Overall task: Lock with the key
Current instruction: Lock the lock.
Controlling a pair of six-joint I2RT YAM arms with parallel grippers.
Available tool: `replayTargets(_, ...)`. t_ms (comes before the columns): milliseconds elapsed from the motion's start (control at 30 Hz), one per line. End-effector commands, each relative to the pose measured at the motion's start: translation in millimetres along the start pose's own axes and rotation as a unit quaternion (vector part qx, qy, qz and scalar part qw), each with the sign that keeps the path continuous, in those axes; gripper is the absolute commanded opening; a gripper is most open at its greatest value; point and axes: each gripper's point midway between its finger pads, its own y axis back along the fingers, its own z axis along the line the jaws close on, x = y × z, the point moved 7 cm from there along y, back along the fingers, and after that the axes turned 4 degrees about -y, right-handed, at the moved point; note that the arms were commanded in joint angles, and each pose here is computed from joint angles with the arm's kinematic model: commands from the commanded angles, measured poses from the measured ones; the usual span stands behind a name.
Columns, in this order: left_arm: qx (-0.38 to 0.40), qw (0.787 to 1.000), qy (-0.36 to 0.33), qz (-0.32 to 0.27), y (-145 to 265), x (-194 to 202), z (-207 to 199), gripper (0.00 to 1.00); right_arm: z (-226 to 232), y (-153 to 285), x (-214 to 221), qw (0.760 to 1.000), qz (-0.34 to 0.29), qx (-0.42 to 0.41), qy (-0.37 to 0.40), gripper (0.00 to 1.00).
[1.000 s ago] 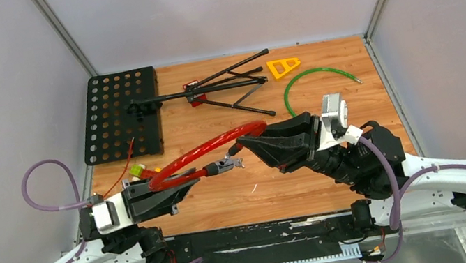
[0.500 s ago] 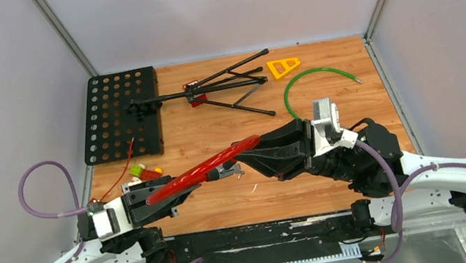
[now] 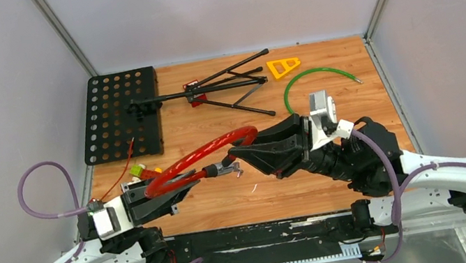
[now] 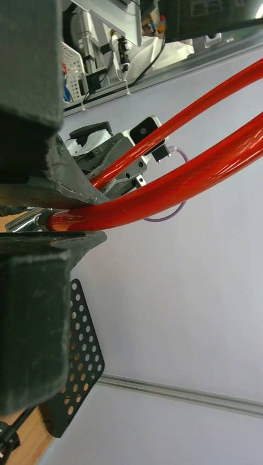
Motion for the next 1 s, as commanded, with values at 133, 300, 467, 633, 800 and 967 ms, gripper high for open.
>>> replayTargets(133,-0.055,0.997,-0.035,-0.031,-4,-20,17,0.00,-5,-7,18,0.994,-0.009,0.059,-0.093,0.00)
replayTargets(300,-0.069,0.997,-0.031,-0.030,-2,-17,19,0.00,-11,-9,30,0.991,-0.015,0.088,-0.103,0.00)
replayTargets(467,-0.085,0.996,-0.030,-0.027,1,-16,21,0.00,-19,-8,35,0.983,-0.036,0.126,-0.126,0.00)
replayTargets(633,-0.094,0.995,-0.029,-0.024,3,-15,22,0.00,-25,-3,31,0.974,-0.061,0.159,-0.150,0.00)
replayTargets(800,-0.100,0.994,-0.030,-0.022,5,-14,23,0.00,-31,1,30,0.961,-0.082,0.190,-0.186,0.00)
replayTargets(967,-0.100,0.994,-0.031,-0.023,5,-14,23,0.00,-35,2,40,0.939,-0.084,0.230,-0.241,0.00)
